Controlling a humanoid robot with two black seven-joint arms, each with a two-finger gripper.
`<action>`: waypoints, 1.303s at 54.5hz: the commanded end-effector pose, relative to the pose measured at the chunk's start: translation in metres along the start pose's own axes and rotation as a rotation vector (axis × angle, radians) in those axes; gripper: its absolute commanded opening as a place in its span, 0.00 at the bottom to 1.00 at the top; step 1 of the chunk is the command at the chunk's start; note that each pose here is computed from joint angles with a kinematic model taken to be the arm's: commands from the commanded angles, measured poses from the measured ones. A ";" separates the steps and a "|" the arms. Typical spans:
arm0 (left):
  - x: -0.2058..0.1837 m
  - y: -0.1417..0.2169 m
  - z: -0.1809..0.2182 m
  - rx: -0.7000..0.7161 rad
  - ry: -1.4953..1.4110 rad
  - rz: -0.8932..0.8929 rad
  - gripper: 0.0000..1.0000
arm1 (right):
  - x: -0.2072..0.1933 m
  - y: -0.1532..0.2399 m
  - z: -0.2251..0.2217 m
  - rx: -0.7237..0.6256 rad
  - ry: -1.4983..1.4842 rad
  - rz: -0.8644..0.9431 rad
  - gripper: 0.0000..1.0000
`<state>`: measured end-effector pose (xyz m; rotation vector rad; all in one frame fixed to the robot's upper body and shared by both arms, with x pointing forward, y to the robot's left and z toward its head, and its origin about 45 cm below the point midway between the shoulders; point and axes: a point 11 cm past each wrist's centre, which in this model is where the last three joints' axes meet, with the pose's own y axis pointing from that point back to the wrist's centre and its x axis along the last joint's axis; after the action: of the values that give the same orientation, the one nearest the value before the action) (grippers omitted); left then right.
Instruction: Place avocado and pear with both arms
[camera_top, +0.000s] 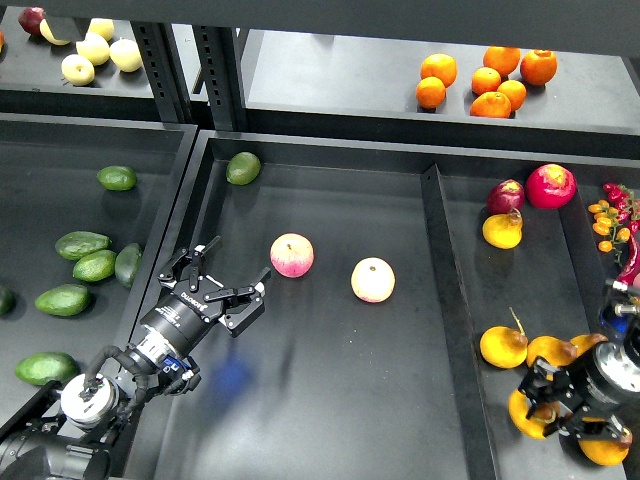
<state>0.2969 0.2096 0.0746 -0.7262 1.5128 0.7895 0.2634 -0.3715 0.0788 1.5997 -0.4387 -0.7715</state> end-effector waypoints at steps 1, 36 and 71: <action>0.001 0.001 0.000 -0.001 0.001 0.002 0.99 | 0.003 -0.005 0.004 -0.013 -0.004 0.011 0.24; 0.001 0.000 0.000 -0.001 0.001 0.004 0.99 | 0.001 -0.021 -0.012 -0.018 0.016 0.017 0.26; 0.001 0.000 0.000 -0.001 0.001 0.002 0.99 | 0.002 -0.022 -0.006 -0.025 0.007 0.016 0.63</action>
<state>0.2969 0.2097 0.0744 -0.7258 1.5132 0.7902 0.2663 -0.3632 0.0560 1.5734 -0.4346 -0.7565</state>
